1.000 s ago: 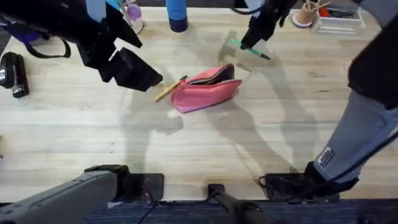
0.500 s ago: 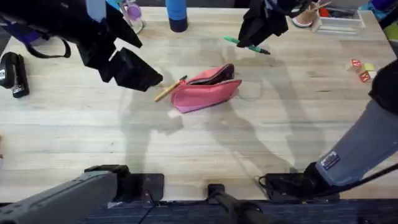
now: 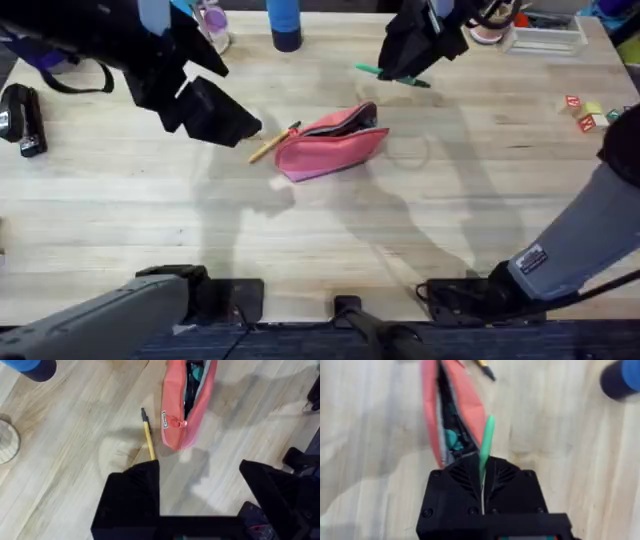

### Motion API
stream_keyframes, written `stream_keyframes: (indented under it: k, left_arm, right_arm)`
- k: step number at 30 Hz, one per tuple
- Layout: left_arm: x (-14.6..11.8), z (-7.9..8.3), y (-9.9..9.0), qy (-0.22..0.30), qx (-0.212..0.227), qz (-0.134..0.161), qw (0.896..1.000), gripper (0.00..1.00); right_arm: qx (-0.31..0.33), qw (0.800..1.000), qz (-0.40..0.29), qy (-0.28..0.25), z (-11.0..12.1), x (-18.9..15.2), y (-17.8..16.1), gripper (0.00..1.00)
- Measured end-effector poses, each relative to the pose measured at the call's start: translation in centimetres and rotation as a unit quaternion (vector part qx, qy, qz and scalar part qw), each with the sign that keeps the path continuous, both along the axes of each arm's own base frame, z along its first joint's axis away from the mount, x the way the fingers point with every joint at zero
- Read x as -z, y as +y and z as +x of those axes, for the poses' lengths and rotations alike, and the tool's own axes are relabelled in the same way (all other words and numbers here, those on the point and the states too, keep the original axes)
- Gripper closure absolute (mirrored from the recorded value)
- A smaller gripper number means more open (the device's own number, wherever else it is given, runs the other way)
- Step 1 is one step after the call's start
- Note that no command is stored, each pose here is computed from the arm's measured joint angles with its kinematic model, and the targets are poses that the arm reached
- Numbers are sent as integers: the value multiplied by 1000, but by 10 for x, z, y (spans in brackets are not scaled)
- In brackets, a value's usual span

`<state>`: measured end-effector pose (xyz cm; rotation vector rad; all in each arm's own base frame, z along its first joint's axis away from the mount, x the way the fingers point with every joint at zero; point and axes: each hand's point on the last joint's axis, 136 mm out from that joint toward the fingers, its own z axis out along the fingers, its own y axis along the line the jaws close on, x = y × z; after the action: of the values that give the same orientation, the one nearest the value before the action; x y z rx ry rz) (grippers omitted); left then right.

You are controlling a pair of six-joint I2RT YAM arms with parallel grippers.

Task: Unzip the bag, pick up the pens from the table one at a time and place them inside, then zip the bag closed.

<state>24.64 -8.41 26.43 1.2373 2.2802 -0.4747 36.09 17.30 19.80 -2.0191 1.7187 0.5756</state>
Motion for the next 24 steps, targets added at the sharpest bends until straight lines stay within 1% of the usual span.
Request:
stream_keyframes:
  k: [4, 9, 14, 20, 24]
  left_arm:
    - [0, 0, 0, 0, 0, 0, 1000, 6]
    - [0, 0, 0, 0, 0, 0, 1000, 6]
    - [0, 0, 0, 0, 0, 0, 1000, 6]
    - [0, 0, 0, 0, 0, 0, 1000, 6]
    - [0, 0, 0, 0, 0, 0, 1000, 6]
  right_arm:
    - [-54, 999, -2, 0, -17, 1, 9, 970]
    - [-106, 994, -22, -18, -27, 6, 23, 970]
    - [-155, 987, -45, -13, -43, 24, 29, 970]
    - [-184, 980, -79, -3, -53, 56, 26, 970]
    - [-188, 978, -87, -3, -53, 64, 24, 970]
